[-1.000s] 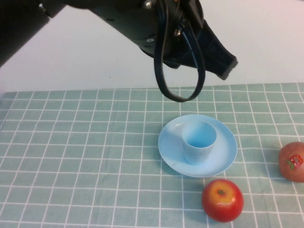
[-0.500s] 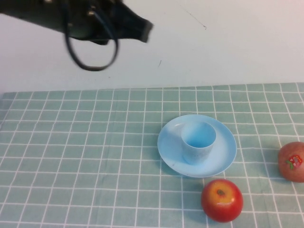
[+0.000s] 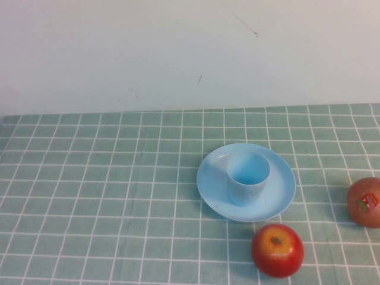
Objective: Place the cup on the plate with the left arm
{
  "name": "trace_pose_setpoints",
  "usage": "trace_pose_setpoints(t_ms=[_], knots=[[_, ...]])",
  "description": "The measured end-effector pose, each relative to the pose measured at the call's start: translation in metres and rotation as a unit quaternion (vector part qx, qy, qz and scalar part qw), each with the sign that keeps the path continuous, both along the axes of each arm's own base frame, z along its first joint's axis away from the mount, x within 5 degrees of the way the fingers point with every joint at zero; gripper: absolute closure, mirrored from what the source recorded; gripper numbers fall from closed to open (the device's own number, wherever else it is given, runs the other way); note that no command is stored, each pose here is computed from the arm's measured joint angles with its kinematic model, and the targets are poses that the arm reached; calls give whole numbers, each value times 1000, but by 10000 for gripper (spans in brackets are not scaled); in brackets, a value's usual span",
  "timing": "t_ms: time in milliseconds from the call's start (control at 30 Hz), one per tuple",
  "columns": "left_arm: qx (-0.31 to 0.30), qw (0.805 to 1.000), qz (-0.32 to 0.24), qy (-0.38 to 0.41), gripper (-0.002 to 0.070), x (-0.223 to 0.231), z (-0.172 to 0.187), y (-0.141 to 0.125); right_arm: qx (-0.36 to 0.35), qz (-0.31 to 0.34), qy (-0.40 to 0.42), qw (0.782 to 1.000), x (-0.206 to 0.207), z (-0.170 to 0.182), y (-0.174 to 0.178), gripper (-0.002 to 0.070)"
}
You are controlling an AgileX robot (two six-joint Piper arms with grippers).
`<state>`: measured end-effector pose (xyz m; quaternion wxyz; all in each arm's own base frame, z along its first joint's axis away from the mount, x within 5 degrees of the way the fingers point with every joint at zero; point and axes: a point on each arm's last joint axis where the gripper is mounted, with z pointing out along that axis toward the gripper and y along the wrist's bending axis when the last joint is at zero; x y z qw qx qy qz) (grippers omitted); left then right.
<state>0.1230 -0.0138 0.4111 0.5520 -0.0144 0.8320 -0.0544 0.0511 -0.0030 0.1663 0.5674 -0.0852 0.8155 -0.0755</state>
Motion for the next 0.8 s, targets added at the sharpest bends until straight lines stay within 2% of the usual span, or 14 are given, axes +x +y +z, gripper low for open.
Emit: trace_pose_setpoints(t_ms=[233,367,533,667,800], knots=[[0,998,64,-1,673,-49,-96,18,0,0,0,1000,0,0,0,678],[-21,997,73,-8,673,-61,-153,18,0,0,0,1000,0,0,0,678],[-39,994,65,-79,673,-69,-212,16,0,0,0,1000,0,0,0,678],[-57,994,72,-56,673,-70,-236,16,0,0,0,1000,0,0,0,678],[-63,994,78,-38,673,-71,-240,17,0,0,0,1000,0,0,0,678]])
